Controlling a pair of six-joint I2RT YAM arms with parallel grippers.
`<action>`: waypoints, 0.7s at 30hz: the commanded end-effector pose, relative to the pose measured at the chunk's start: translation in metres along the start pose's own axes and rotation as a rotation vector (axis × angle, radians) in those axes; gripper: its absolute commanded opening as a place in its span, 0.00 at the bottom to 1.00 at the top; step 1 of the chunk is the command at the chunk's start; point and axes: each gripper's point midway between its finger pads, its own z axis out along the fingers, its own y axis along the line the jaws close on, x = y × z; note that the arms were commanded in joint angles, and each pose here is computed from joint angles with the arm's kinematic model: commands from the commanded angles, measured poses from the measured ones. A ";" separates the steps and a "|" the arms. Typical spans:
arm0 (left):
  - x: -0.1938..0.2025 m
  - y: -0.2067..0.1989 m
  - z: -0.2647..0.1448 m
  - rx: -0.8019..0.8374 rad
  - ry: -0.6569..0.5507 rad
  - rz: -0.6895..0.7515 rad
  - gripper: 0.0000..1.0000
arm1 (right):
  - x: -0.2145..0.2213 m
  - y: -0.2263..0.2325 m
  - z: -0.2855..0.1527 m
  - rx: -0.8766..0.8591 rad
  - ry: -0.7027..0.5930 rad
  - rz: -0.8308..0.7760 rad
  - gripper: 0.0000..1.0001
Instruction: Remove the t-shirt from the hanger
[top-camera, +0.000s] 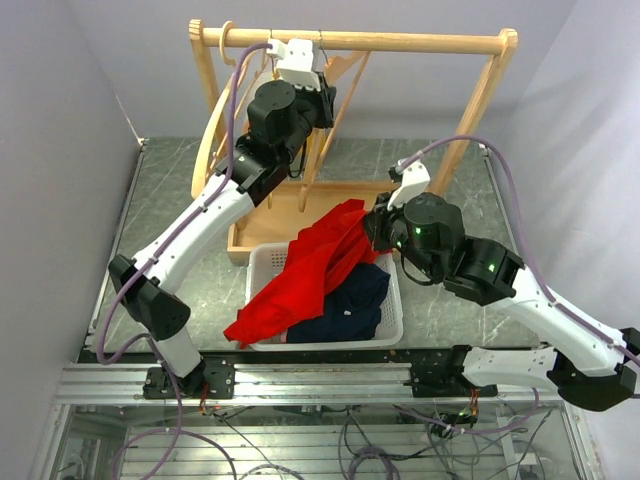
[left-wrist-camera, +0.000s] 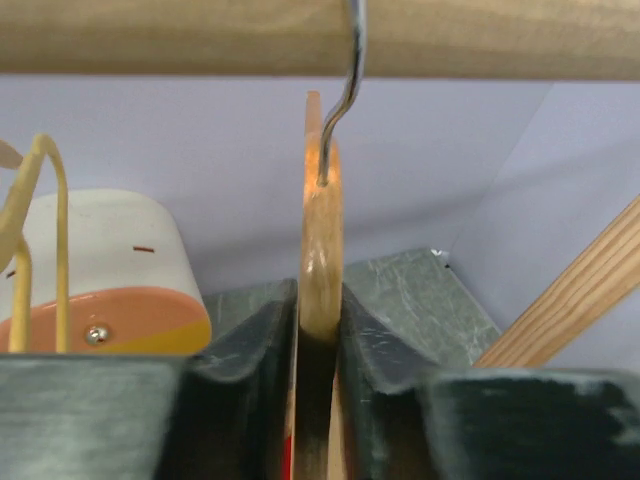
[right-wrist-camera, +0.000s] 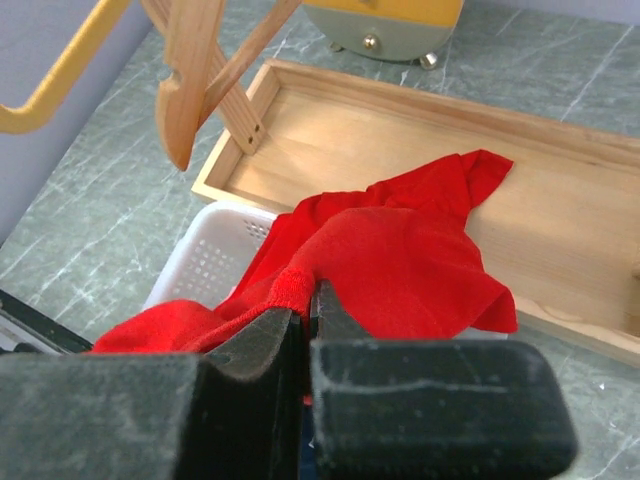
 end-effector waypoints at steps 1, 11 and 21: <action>-0.037 0.007 -0.017 0.004 -0.117 -0.077 0.39 | -0.040 -0.003 -0.016 0.019 -0.095 0.022 0.00; -0.097 -0.009 -0.088 0.158 -0.213 -0.174 1.00 | -0.164 0.021 -0.053 -0.072 -0.370 -0.013 0.00; -0.128 -0.028 -0.156 0.337 -0.230 -0.222 1.00 | -0.286 0.090 -0.102 -0.374 -0.638 -0.034 0.00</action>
